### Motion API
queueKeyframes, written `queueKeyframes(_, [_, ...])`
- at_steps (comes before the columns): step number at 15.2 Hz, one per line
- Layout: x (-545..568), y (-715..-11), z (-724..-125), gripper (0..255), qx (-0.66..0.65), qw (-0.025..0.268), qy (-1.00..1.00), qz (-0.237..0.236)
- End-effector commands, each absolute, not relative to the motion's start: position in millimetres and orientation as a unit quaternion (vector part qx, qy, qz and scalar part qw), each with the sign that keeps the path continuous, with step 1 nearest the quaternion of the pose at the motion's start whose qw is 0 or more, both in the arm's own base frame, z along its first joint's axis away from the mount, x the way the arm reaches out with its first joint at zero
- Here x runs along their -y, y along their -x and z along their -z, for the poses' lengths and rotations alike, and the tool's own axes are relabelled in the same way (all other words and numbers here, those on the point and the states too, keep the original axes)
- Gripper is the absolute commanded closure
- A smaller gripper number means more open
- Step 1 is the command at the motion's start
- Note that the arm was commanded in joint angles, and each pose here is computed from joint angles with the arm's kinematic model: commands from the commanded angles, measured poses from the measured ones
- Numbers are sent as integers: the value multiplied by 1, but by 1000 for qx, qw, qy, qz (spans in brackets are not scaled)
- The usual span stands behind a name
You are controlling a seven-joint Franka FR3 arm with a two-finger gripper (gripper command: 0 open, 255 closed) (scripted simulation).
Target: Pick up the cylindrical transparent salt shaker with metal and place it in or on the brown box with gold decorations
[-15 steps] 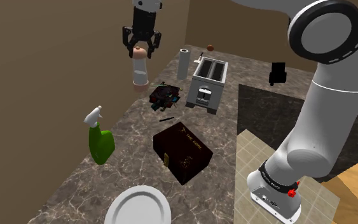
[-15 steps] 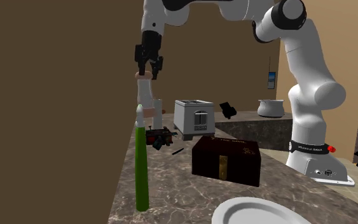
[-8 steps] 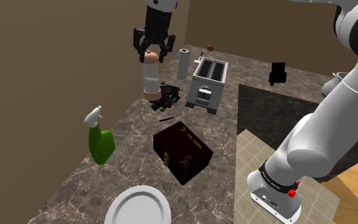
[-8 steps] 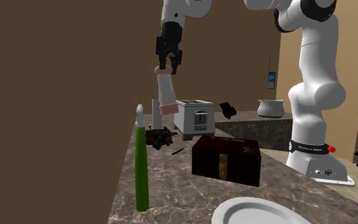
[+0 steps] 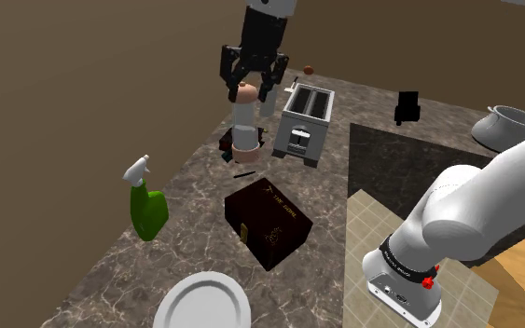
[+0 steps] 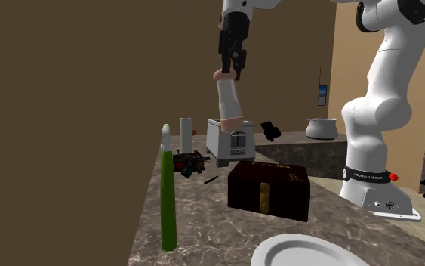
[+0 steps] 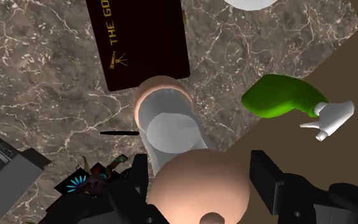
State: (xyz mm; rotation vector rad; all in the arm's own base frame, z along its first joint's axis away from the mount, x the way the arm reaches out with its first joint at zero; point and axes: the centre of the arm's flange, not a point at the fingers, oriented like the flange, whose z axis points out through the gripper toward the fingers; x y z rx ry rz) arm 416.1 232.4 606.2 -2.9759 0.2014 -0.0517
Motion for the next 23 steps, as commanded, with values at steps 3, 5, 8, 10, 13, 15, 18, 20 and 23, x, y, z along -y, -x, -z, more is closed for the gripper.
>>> queueKeyframes(3, [-233, -364, -619, 255, -68, 79, 994, 17])
queueKeyframes(5, [-233, -339, -624, 255, -68, 79, 994, 17])
queueKeyframes(8, [-233, -300, -632, 255, -68, 79, 994, 17])
queueKeyframes(10, [-233, -279, -636, 255, -68, 79, 994, 17])
queueKeyframes(13, [-233, -279, -620, 255, -68, 79, 994, 17])
queueKeyframes(15, [-233, -279, -610, 255, -68, 79, 994, 17])
queueKeyframes(18, [-233, -279, -594, 255, -68, 79, 994, 17])
queueKeyframes(20, [-233, -279, -584, 255, -68, 79, 994, 17])
queueKeyframes(23, [-233, -279, -568, 255, -68, 79, 994, 17])
